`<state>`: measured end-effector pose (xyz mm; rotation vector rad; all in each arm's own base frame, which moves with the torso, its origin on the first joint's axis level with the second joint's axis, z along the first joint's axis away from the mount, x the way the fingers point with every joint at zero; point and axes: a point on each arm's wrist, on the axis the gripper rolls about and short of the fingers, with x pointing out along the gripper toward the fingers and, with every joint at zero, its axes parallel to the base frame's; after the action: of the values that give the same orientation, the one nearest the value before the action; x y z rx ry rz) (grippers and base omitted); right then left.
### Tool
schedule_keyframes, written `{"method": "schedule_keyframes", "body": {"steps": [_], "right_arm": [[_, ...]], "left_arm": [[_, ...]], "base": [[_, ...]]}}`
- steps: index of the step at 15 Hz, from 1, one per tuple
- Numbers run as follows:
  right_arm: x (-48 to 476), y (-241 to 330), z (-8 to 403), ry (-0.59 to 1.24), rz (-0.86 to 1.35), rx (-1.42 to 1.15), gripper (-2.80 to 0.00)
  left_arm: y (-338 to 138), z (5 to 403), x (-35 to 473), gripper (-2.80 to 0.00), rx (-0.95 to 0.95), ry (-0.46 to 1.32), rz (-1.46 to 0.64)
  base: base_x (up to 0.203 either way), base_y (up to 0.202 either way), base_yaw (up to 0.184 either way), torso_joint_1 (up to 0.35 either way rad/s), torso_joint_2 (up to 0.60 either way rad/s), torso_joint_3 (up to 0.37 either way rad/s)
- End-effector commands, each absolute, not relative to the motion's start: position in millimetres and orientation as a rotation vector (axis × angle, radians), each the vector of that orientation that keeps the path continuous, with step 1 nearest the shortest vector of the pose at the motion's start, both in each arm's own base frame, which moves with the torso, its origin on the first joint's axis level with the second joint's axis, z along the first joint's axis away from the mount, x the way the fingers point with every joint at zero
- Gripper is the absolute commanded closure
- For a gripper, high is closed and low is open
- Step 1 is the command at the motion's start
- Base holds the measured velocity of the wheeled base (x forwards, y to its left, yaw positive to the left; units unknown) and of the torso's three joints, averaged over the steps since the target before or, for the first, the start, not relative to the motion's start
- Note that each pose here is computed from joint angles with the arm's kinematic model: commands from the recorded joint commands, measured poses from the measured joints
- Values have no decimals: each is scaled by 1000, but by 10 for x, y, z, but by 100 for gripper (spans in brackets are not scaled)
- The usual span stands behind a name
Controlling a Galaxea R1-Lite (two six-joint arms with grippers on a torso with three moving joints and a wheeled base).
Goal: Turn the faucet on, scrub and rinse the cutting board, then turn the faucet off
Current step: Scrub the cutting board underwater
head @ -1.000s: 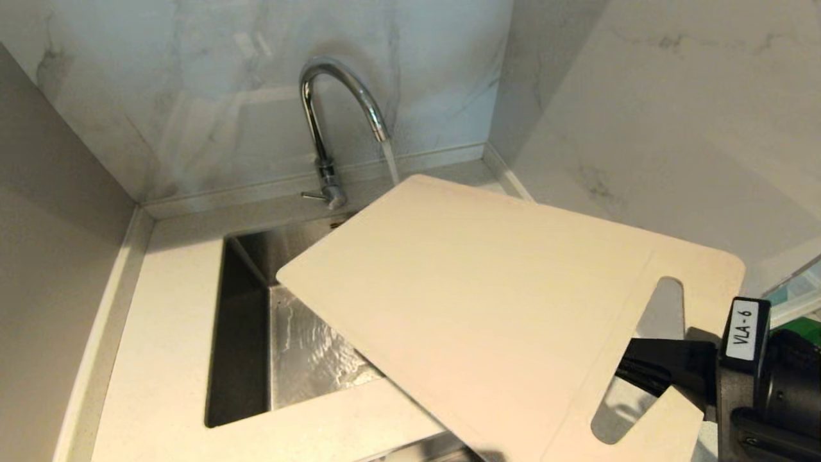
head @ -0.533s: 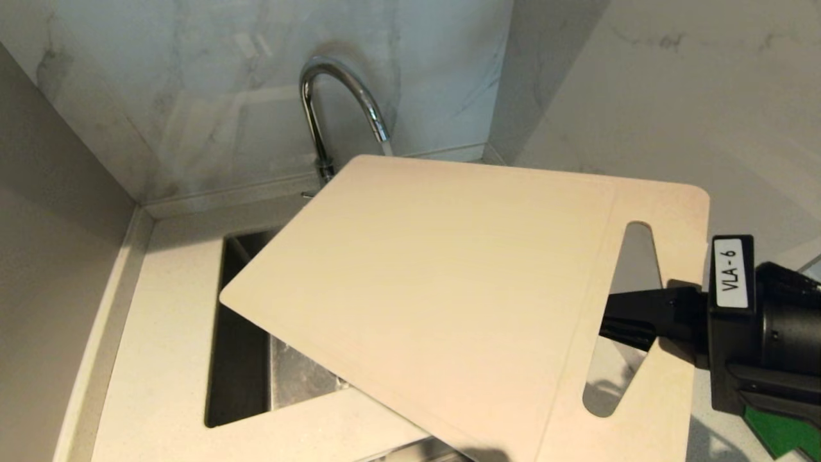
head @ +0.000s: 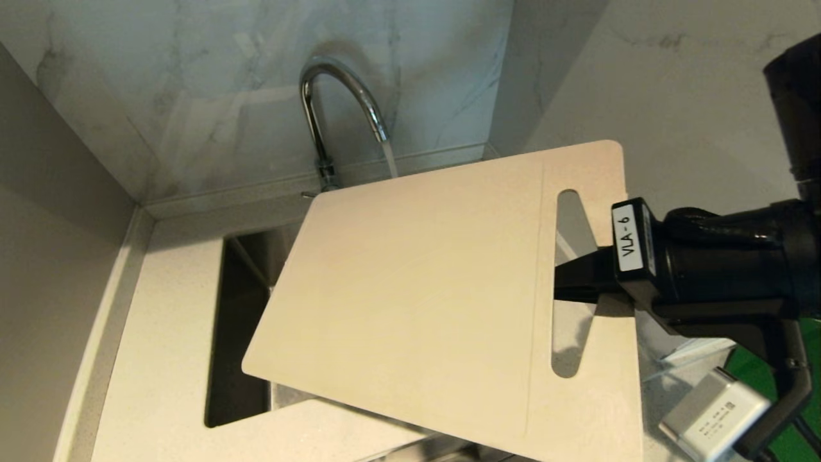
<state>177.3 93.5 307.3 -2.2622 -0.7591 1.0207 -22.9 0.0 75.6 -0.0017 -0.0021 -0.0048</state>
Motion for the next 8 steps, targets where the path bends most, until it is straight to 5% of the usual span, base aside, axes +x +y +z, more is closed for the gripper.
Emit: {"method": "schedule_keyframes", "body": {"steps": [1,8], "right_arm": [[2077,1080,2956,-774,1112,-2304,0],[2576,1313,2693,-804,1181,-2386,0]], "left_arm": [[1,748,-227,0,-2,0,-6],[0,748,-227,0,-2,0,-5]], "base": [[0,0,0,0,0,0],[0,0,0,0,0,0]]}}
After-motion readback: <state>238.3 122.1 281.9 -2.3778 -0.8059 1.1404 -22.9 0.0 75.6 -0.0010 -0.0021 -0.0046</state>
